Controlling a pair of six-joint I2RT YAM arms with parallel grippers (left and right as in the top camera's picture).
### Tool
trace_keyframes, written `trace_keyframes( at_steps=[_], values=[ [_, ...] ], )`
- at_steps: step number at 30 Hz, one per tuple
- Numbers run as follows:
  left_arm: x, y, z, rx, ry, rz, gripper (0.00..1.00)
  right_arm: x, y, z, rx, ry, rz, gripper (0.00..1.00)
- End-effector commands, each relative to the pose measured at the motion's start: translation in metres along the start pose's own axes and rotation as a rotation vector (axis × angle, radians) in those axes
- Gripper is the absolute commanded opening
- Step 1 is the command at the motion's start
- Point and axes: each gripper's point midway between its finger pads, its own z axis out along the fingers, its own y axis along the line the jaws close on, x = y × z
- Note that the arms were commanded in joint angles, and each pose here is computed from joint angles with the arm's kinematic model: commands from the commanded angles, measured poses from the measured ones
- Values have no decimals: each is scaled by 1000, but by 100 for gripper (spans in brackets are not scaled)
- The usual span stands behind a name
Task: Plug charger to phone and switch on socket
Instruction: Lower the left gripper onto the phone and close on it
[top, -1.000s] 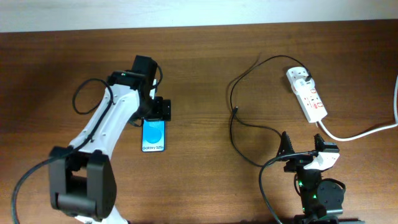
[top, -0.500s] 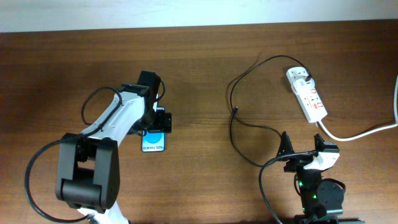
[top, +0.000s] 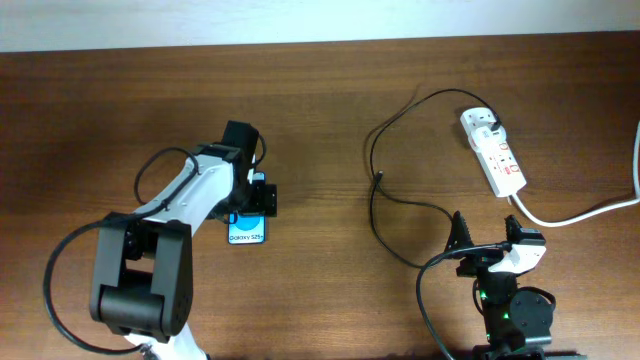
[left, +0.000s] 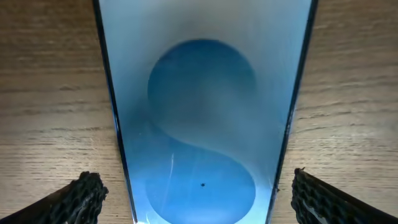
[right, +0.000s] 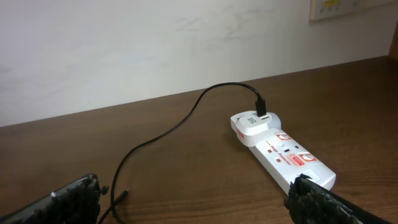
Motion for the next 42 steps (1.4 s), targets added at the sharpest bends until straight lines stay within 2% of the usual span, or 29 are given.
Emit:
trace_keyframes(
  at_steps=[1,16,23,27,28,30,34,35,37,42],
  values=[
    [6,2,9,-11,14,4,99,2,-4,0,17,0,-7,98],
    [2,0,19,-2,-20,2,99,2,-4,0,17,0,-7,98],
    [23,4,41,-25,77,6,100,2,-4,0,17,0,-7,98],
    [30,6,40,-32,107,7,85,2,-4,0,17,0,-7,98],
    [30,6,40,-32,108,7,83,2,-4,0,17,0,-7,98],
    [30,6,40,-32,108,7,74,2,-4,0,17,0,-7,98],
    [30,6,40,-32,108,7,69,2,-4,0,17,0,-7,98],
    [30,6,40,-32,107,7,64,2,-4,0,17,0,-7,98],
    [30,6,40,-32,107,7,60,2,-4,0,17,0,-7,98],
    [8,2,21,-24,73,6,57,2,-4,0,17,0,-7,98]
  ],
)
